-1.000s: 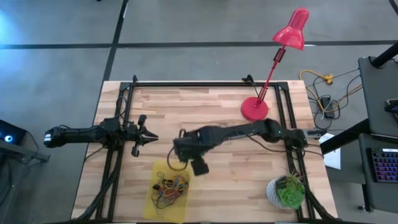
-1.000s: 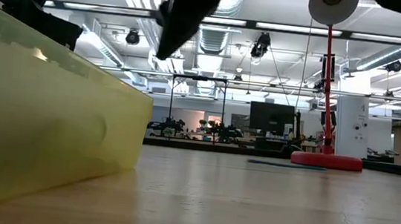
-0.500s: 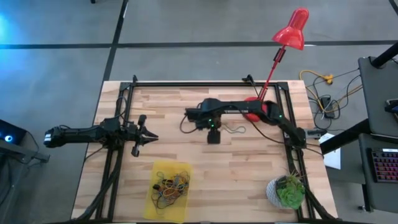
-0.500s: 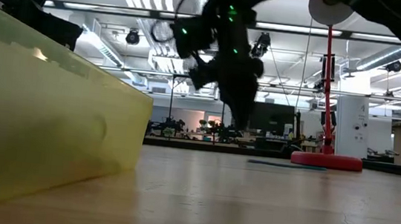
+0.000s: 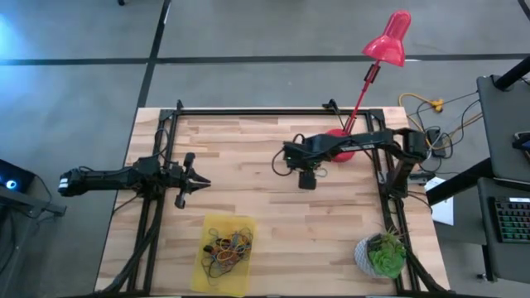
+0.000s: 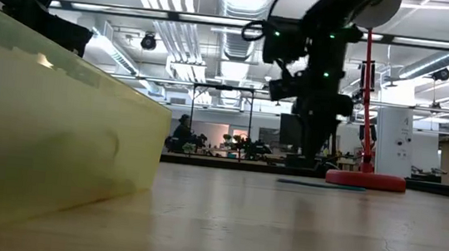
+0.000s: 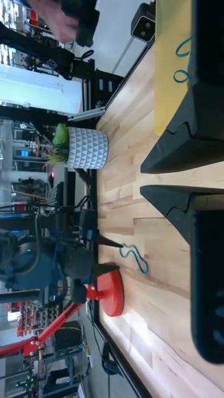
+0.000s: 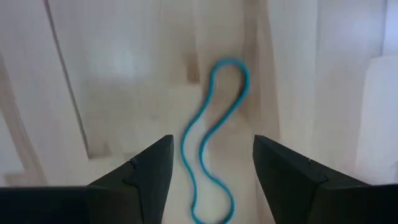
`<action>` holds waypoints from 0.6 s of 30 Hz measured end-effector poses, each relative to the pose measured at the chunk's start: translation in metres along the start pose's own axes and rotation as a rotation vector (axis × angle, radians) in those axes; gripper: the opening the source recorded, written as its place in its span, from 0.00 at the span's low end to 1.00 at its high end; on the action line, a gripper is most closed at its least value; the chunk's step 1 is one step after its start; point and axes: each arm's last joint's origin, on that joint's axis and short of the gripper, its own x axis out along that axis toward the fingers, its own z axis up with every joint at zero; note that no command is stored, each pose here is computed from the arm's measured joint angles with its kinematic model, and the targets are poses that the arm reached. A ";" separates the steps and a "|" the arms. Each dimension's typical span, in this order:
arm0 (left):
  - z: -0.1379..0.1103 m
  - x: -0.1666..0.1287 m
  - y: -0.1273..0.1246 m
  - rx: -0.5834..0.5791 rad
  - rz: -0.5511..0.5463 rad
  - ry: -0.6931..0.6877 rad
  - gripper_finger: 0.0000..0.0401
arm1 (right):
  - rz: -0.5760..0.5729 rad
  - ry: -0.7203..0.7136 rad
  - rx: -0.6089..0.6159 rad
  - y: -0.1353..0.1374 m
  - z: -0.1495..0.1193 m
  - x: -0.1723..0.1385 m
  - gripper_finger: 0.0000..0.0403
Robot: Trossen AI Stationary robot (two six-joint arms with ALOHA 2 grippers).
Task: Pick and place rubber bands into bin
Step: Put the blue rubber band into the bin
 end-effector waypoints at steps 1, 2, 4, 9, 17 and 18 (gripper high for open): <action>0.000 0.000 0.000 0.000 0.000 -0.001 0.07 | 0.000 0.001 -0.014 0.000 -0.005 0.002 0.51; 0.000 0.000 0.000 0.000 0.000 -0.002 0.07 | 0.001 0.001 -0.027 0.001 -0.009 0.004 0.51; 0.000 0.000 0.000 0.001 0.000 -0.001 0.07 | 0.009 0.022 -0.045 0.002 -0.017 0.013 0.51; 0.000 0.000 0.000 0.000 0.000 0.000 0.07 | 0.072 0.055 -0.007 0.001 -0.034 0.034 0.51; 0.000 0.000 0.000 0.001 0.000 -0.002 0.07 | 0.104 0.045 0.013 -0.011 -0.044 0.045 0.51; 0.000 0.000 0.000 0.001 0.000 -0.002 0.07 | 0.112 0.040 0.016 -0.013 -0.044 0.046 0.50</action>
